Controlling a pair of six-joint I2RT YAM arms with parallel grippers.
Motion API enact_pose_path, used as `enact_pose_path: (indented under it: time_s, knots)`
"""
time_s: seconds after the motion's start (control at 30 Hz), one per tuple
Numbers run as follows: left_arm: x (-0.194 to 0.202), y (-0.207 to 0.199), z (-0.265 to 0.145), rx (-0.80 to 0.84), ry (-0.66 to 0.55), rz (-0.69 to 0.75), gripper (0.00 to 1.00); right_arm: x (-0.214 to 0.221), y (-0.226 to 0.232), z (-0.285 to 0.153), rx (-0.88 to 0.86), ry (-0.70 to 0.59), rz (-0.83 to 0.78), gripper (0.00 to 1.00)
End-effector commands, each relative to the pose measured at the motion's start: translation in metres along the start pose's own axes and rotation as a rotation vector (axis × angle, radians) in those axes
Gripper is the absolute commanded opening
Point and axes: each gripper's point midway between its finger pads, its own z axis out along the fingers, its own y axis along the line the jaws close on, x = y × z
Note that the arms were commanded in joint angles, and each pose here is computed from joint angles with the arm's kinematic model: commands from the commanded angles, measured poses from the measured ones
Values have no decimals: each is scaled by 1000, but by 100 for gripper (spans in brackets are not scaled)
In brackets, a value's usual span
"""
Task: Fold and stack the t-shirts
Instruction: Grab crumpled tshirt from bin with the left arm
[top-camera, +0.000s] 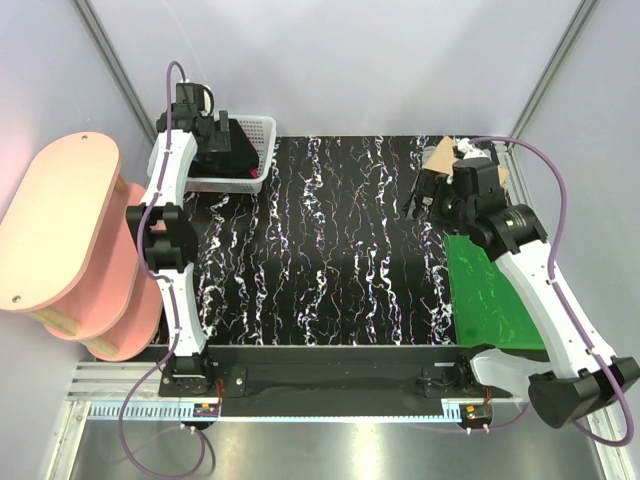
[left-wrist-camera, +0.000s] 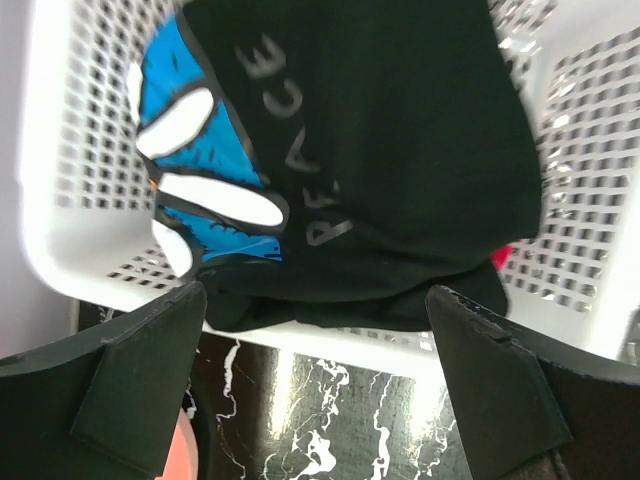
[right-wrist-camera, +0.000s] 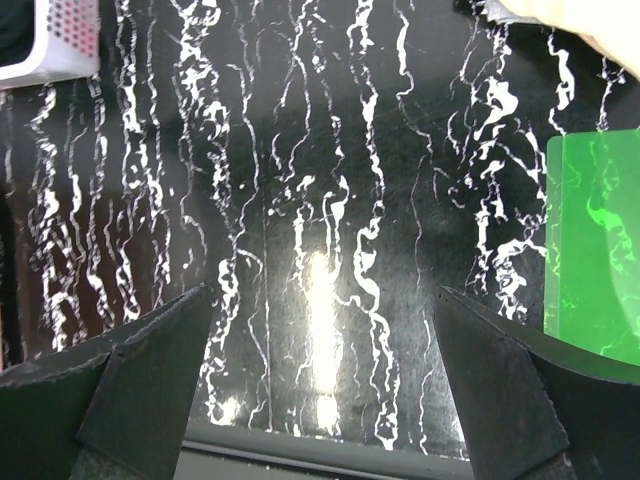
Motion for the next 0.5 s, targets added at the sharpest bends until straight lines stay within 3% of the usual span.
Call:
enact_pose_path:
  time_s: [0.0,0.2,0.47]
  knots:
    - [-6,8,6,4,-10,-62,99,8,5,-13,-50,7,9,100]
    - [10,9,36,19,30,-52,97,17,4,-17,-61,28,14,98]
    - [13,12,59,57,18,-56,81,21,4,-16,-65,41,23,90]
